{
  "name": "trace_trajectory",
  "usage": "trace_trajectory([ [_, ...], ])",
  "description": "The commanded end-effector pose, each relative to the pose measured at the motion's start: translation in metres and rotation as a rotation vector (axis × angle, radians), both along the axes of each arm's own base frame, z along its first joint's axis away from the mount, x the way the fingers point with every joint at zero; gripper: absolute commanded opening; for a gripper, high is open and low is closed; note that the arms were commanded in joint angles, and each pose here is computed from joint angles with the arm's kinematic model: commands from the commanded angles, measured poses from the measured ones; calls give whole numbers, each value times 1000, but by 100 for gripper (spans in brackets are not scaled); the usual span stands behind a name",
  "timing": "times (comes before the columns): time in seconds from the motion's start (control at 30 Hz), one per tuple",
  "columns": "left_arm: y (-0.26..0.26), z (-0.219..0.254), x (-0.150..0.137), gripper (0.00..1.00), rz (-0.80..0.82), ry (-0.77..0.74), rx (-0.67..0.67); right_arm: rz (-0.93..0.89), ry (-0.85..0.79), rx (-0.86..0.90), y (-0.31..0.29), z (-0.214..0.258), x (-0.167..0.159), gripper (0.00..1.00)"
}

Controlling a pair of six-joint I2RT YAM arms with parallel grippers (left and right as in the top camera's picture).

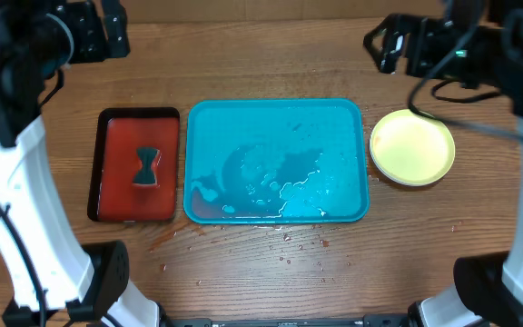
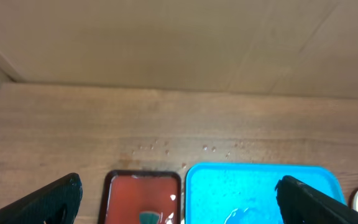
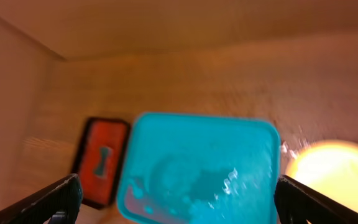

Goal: Clean dirty plates on tray and stack at the side

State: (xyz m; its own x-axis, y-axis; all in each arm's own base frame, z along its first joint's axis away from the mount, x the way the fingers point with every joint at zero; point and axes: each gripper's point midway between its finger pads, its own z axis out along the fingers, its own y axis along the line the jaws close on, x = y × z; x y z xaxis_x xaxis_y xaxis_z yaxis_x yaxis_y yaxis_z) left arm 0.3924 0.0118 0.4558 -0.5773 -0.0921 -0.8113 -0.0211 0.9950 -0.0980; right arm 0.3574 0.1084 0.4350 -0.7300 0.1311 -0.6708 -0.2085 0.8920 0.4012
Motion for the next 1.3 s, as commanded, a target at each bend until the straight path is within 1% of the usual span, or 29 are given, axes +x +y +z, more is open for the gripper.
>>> trace_trajectory([
  [0.0,-4,-9,6,100,-17,27,-26,47,-111,36,5,36,-18,100],
  [0.4,-4,-9,7,100,-17,28,-27,43,-114,34,5,36,-16,100],
  [0.5,-4,-9,7,100,-17,28,-27,15,-125,2,-2,36,-15,100],
  [0.57,-4,-9,7,100,-17,28,-27,15,-157,-21,-4,40,-13,100],
  [0.77,-4,-9,7,100,-17,28,-27,146,-287,-124,9,47,-20,100],
  [0.93,-4,-9,7,100,-17,28,-27,156,-389,-129,10,47,-28,100],
  [1.1,-4,-9,7,100,-17,28,-27,123,-476,-140,2,27,-45,100],
  [1.27,-4,-9,7,100,-17,28,-27,96,-582,-131,-7,-11,-64,100],
])
